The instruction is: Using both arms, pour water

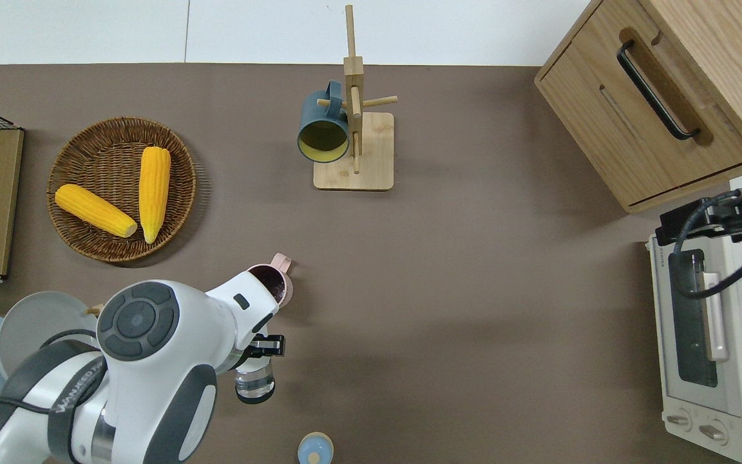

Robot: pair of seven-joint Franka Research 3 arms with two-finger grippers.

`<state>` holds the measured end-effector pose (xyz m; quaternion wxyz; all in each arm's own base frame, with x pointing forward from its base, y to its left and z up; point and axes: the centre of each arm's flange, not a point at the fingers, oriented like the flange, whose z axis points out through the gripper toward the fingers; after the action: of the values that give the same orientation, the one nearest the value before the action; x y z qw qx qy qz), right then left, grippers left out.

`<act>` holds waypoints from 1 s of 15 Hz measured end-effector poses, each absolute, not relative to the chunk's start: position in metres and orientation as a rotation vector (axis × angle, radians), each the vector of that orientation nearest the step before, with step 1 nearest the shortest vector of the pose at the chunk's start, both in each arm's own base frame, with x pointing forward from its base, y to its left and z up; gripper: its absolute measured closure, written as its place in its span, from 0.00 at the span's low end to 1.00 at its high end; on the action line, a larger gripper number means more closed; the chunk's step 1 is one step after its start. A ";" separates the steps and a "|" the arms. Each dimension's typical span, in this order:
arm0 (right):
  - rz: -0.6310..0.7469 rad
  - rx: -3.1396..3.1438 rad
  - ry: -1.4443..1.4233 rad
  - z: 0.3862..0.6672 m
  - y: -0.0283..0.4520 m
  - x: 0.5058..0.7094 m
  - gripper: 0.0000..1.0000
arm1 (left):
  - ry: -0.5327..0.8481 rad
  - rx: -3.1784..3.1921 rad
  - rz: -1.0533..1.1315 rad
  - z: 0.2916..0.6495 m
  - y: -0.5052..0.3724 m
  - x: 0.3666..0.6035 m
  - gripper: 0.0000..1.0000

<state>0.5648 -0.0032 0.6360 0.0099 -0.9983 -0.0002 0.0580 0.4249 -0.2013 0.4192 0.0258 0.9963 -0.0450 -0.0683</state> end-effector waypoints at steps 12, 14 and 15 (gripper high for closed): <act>0.181 -3.117 -0.001 0.636 -0.003 0.565 0.00 | -0.081 3.066 0.135 0.413 -0.185 0.398 0.37; 0.181 -3.117 -0.001 0.636 -0.003 0.565 0.00 | -0.016 3.057 0.183 0.418 -0.167 0.408 0.37; 0.181 -3.117 -0.001 0.636 -0.003 0.565 0.00 | 0.020 3.052 0.216 0.422 -0.156 0.413 0.37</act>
<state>0.5648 -0.0032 0.6360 0.0099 -0.9983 -0.0002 0.0580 0.4131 -0.1563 0.4217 0.0410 0.9966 0.0066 0.0706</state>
